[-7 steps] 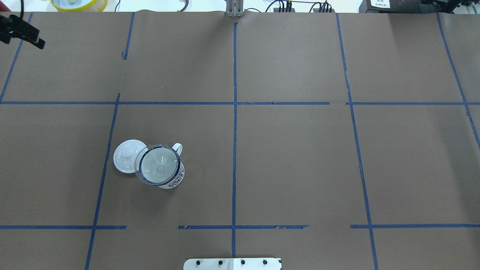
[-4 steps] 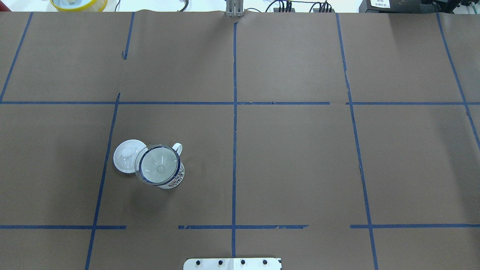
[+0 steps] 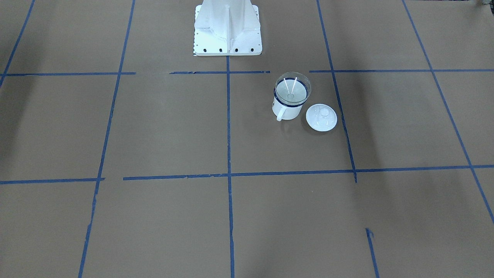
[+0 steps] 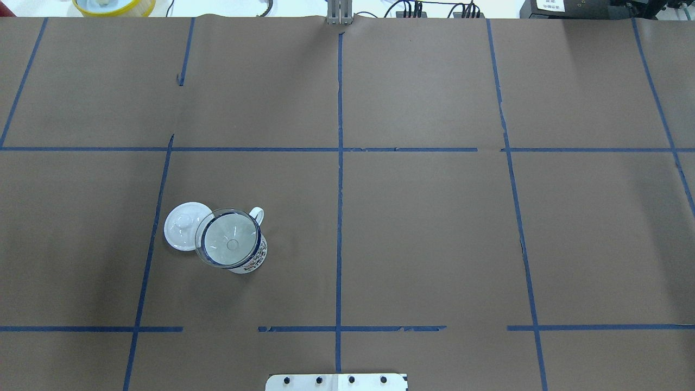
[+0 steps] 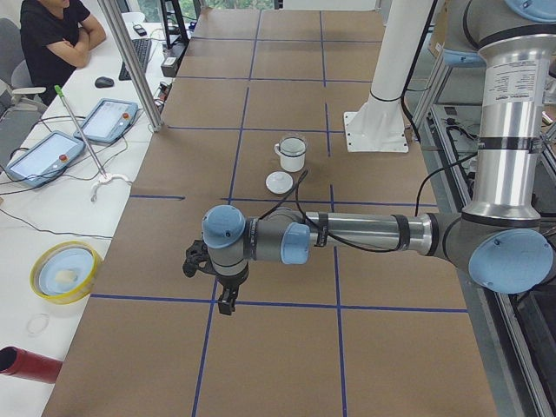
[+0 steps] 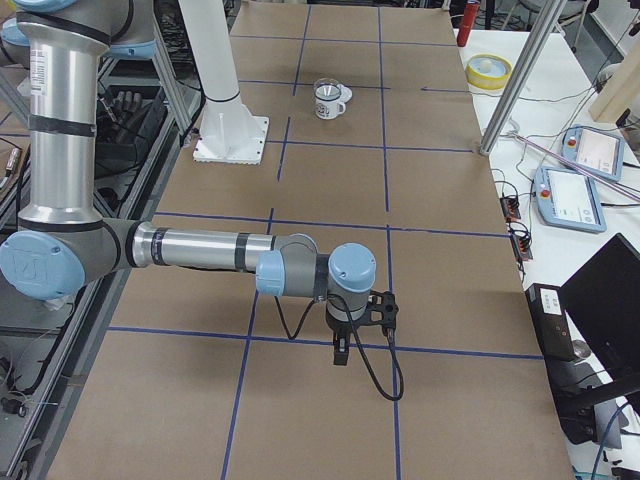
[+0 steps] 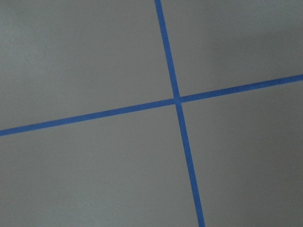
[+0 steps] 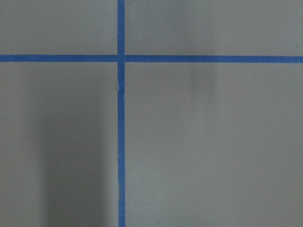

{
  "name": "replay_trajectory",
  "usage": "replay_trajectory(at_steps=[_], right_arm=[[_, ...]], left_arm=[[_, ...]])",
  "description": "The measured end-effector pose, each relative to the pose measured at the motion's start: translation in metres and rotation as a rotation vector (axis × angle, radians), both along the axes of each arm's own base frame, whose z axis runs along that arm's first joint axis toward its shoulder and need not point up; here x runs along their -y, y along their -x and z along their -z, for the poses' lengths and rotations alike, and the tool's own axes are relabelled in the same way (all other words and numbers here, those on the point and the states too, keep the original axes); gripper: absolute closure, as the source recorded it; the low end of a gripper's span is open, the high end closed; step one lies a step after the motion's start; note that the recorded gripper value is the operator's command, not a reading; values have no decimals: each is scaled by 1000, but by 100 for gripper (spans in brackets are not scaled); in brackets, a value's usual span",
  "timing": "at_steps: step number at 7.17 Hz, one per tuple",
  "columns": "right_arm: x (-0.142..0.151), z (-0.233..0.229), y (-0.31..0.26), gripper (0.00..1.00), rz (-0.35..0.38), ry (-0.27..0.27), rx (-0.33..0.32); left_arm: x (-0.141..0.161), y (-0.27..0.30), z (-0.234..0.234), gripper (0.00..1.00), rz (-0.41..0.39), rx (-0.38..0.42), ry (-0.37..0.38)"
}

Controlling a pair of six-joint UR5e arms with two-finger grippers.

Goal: Place funnel on cup

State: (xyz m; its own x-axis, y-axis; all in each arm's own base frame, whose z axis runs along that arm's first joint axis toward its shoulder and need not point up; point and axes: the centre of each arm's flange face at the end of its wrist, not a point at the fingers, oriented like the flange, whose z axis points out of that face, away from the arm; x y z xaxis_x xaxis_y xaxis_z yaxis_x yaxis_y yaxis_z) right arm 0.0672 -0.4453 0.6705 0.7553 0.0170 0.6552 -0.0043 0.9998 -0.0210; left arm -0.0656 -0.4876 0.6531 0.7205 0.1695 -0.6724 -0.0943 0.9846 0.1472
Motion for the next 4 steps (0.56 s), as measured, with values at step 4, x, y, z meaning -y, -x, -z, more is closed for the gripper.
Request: replay_trajectory(at_steps=[4], right_arm=[[0,0,0,0,0,-1,0]], left_arm=[[-8,1,-6,0,3,-5,14]])
